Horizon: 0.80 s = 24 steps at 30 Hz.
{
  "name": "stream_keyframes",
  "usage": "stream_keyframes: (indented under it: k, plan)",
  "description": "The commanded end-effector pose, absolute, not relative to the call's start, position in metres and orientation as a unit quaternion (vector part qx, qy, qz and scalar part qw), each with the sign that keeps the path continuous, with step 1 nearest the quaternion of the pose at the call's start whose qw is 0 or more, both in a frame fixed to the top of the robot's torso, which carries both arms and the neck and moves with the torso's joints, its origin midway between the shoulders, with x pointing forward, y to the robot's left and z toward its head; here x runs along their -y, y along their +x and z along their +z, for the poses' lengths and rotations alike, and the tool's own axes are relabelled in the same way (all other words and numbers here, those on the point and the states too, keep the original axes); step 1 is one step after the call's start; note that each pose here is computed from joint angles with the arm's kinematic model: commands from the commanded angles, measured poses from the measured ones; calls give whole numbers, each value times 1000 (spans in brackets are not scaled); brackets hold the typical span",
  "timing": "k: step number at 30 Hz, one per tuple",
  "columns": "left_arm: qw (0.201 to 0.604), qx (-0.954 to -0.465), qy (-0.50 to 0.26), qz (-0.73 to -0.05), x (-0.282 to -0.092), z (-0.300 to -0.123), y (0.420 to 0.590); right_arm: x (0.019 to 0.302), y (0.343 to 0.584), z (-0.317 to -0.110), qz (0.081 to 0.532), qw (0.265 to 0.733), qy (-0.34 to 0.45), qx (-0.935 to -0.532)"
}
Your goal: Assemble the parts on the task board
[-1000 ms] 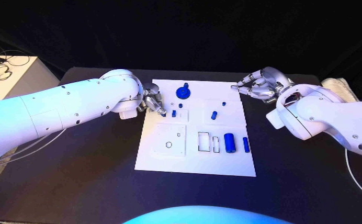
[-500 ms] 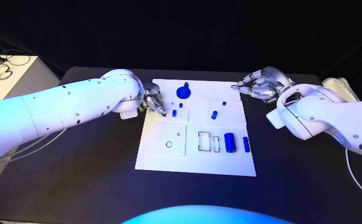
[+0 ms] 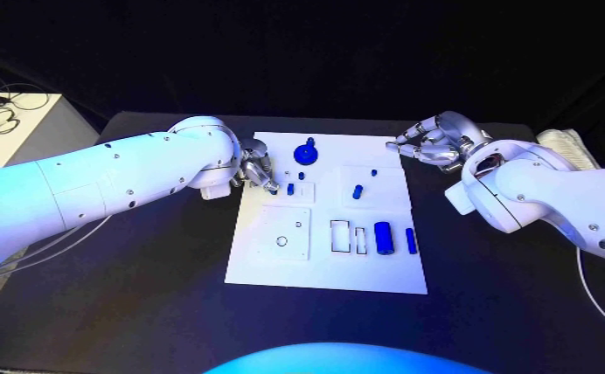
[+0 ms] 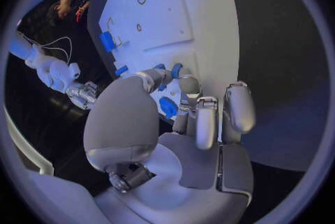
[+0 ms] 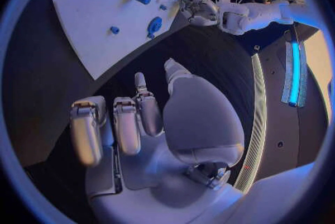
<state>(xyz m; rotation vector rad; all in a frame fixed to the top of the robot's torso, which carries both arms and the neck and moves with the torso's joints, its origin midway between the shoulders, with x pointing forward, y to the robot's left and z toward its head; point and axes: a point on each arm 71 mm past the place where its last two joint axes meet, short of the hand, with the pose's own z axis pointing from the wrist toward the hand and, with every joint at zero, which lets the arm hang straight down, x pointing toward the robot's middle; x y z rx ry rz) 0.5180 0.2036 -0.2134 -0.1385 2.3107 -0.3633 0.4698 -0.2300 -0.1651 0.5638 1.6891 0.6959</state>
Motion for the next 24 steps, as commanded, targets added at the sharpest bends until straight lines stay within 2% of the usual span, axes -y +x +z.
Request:
stream_keyframes:
  k: [1, 24]
  plan:
    - [373, -917, -47, -135, -201, -222, 514, 229, 469, -165, 301, 577, 234, -722]
    - [377, -916, -56, -127, -204, -225, 516, 229, 468, -165, 303, 577, 235, -722]
